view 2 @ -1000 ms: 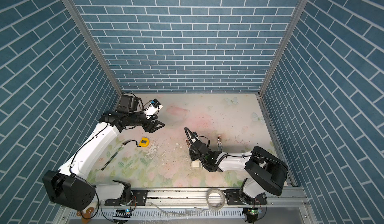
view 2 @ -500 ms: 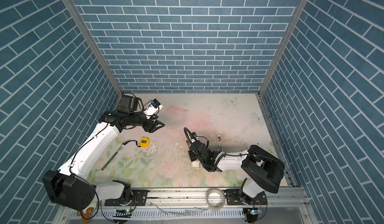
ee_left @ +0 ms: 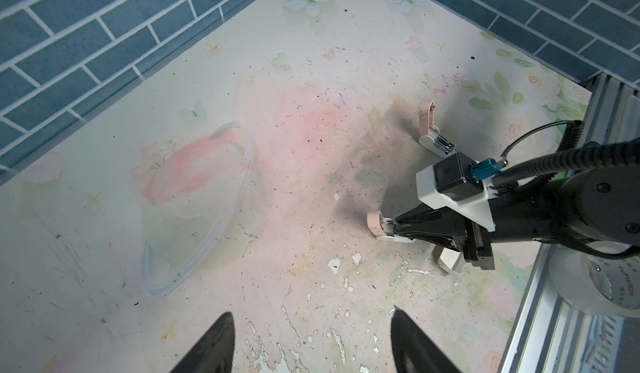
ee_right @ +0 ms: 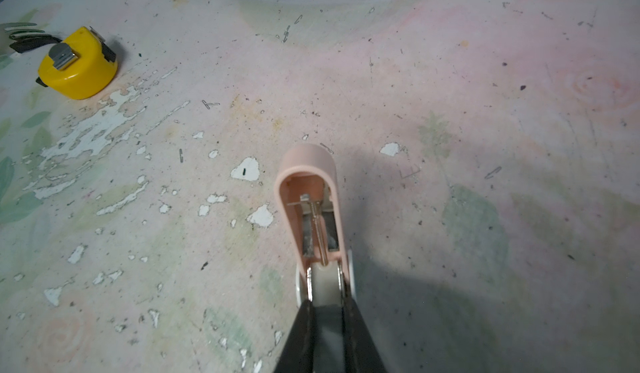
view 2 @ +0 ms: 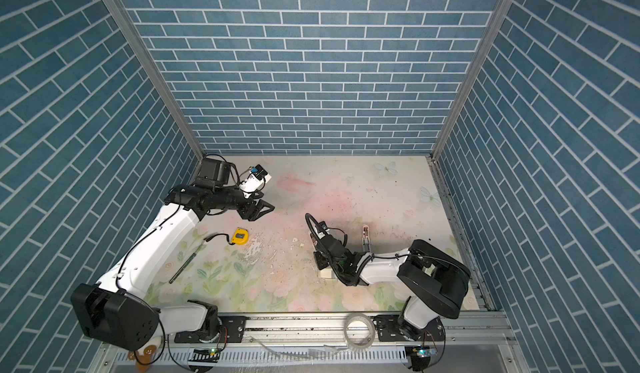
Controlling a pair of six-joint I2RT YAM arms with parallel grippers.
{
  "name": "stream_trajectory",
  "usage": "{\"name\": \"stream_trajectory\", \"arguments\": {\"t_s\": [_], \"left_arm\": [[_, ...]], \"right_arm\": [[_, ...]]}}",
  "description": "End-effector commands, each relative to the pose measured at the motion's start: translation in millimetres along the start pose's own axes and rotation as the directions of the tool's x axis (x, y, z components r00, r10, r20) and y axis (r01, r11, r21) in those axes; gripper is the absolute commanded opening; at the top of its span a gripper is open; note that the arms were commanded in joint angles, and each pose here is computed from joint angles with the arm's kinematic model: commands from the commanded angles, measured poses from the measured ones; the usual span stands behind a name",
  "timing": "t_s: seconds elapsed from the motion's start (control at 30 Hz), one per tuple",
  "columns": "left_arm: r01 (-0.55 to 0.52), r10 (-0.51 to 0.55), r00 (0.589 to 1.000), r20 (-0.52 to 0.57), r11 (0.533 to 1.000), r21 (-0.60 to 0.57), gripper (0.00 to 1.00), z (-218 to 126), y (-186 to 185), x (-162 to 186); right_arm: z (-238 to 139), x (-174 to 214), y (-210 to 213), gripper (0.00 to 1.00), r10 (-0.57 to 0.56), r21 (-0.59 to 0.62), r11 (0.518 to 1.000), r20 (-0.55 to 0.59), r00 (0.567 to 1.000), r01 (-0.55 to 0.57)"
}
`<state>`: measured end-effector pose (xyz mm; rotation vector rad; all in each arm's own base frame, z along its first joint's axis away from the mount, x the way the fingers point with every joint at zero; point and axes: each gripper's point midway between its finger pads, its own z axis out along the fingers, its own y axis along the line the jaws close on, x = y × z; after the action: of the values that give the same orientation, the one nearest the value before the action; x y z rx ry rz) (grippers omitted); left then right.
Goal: Load the staples into the stapler
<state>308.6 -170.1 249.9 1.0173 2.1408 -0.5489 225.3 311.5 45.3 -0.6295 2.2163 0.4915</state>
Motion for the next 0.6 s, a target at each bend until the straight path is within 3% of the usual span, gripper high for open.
{"name": "stream_trajectory", "arguments": {"t_s": [0.0,0.57], "left_arm": [[-0.002,0.002,1.000,0.013,1.000,-0.011,0.72,-6.2,0.3,-2.1],[-0.002,0.003,1.000,0.011,1.000,-0.010,0.73,-4.9,0.3,-0.3]], "right_arm": [[1.9,5.1,-1.7,0.16,-0.020,0.012,1.000,-0.010,1.000,0.020],[1.9,11.2,-1.0,0.16,-0.043,0.021,0.999,-0.032,0.999,0.044]]}}
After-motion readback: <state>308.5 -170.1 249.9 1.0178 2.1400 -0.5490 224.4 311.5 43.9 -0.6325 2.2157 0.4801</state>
